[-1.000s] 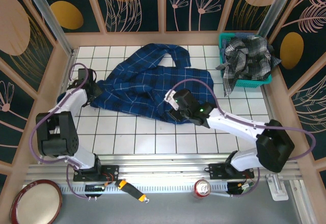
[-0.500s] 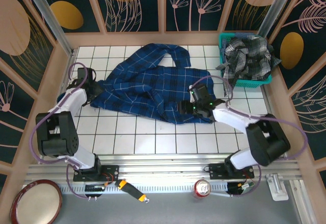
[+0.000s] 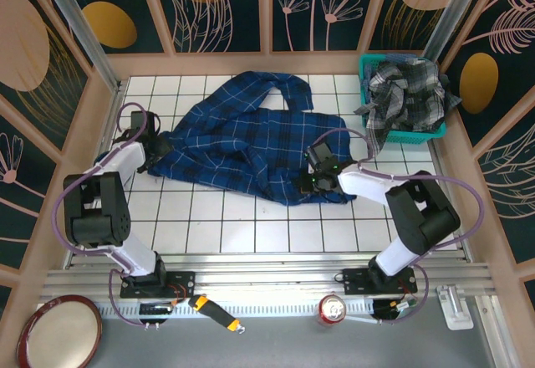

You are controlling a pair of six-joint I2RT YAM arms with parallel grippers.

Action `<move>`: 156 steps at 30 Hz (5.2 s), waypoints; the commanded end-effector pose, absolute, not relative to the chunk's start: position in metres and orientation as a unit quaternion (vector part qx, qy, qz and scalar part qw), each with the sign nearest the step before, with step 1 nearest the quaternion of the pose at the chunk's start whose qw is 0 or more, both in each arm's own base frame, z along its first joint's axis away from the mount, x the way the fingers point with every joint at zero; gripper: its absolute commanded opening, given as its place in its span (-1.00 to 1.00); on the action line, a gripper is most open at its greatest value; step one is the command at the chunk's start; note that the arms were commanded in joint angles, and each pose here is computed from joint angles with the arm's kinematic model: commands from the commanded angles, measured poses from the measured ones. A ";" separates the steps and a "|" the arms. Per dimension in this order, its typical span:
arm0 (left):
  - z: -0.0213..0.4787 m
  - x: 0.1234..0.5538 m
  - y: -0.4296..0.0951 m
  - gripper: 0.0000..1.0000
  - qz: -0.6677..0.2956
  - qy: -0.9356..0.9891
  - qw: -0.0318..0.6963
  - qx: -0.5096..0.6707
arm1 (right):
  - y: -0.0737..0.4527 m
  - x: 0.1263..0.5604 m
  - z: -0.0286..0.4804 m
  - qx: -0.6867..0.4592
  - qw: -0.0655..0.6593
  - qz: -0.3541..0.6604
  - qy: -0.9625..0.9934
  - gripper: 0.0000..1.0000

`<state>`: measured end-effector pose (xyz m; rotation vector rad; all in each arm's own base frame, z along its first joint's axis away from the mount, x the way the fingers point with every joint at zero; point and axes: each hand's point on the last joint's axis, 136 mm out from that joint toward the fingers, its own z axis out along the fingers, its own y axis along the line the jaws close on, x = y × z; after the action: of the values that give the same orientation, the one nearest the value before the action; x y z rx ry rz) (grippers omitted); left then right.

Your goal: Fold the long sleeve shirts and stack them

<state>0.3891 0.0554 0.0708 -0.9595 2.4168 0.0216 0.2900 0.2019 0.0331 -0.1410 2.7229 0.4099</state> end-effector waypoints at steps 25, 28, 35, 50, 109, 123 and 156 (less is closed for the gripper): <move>0.085 0.394 0.067 0.49 0.026 0.885 0.292 -0.361 | 0.043 0.298 0.126 0.199 0.351 0.116 0.908 -1.00; 0.092 0.395 0.068 0.50 0.028 0.884 0.297 -0.361 | 0.038 0.297 0.118 0.207 0.344 0.115 0.909 -1.00; 0.111 0.404 0.051 0.47 -0.024 0.886 0.313 -0.340 | 0.047 0.304 0.129 0.186 0.362 0.145 0.902 -1.00; 0.058 0.388 0.000 -0.07 -0.123 0.919 0.246 -0.283 | 0.054 0.331 0.147 0.166 0.384 0.153 0.895 -1.00; 0.036 0.356 0.055 -0.58 0.008 0.901 0.241 -0.362 | 0.136 0.405 0.033 0.026 0.179 0.029 0.983 0.14; 0.040 0.356 0.057 -0.59 0.010 0.900 0.245 -0.361 | 0.145 0.410 0.057 0.034 0.200 0.055 0.978 -0.56; 0.045 0.362 0.055 -0.59 0.003 0.899 0.252 -0.359 | 0.206 0.408 0.104 -0.002 0.270 0.123 0.955 -0.47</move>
<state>0.3581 0.0505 0.0343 -0.9779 2.4707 0.0046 0.4211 0.1653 0.0904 0.1817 2.6024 0.1998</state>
